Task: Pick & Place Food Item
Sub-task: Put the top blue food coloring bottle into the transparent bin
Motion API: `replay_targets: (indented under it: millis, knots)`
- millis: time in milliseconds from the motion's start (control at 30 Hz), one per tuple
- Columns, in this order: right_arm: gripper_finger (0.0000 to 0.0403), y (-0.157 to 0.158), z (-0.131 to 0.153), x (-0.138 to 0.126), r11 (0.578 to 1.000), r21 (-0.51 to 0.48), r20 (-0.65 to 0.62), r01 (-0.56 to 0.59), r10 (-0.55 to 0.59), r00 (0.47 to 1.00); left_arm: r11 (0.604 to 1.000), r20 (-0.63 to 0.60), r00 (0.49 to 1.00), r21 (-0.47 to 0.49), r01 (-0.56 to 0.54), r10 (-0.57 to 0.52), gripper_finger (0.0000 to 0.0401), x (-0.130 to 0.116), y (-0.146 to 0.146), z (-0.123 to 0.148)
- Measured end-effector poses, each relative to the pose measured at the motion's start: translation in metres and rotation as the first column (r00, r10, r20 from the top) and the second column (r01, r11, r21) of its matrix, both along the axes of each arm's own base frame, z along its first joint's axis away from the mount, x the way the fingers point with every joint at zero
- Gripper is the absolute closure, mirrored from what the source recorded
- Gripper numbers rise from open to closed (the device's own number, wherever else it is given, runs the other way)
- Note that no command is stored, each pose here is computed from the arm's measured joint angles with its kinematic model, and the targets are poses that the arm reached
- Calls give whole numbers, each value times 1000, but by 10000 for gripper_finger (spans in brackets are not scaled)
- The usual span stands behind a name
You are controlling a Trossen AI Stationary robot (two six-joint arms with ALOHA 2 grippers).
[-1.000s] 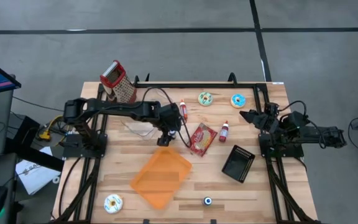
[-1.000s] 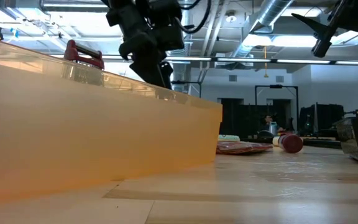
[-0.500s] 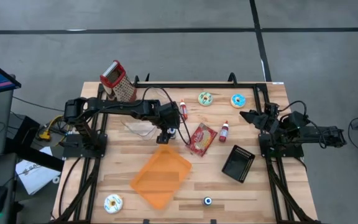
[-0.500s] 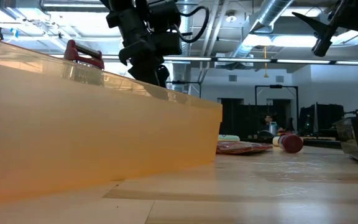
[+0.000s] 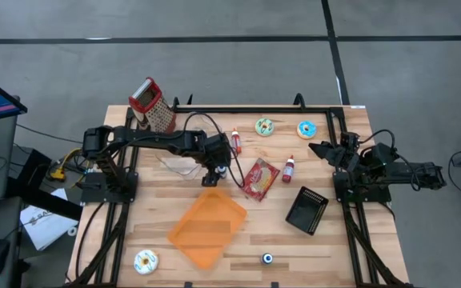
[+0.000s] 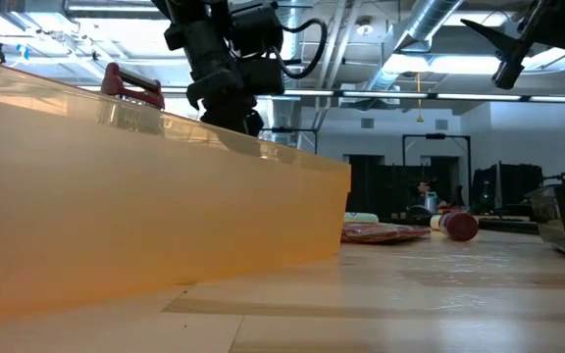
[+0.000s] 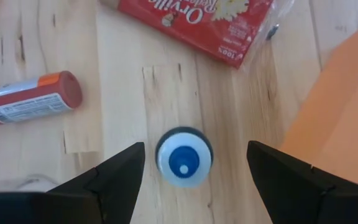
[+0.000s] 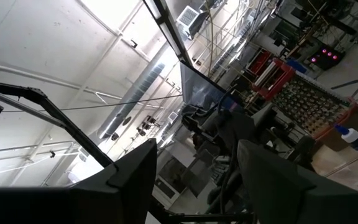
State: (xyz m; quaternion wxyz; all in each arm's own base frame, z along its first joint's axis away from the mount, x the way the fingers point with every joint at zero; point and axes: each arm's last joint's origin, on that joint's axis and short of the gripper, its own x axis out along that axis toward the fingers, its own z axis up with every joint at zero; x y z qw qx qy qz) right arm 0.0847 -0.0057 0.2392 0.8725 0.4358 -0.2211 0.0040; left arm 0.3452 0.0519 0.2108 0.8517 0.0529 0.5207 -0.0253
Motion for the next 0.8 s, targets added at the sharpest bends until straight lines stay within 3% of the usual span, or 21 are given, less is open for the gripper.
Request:
replay_targets:
  millis: [500,733,800]
  knots:
    - [187,0,0,0,1000,8,2,0,0,1000,1000,8,1000,-24,-8,9,215,1,0,0]
    - [187,0,0,0,1000,7,1,0,0,1000,998,13,999,-40,-45,46,296,1,2,1]
    - [187,0,0,0,1000,5,0,1,-1,1000,998,15,999,-42,-50,51,300,1,2,1]
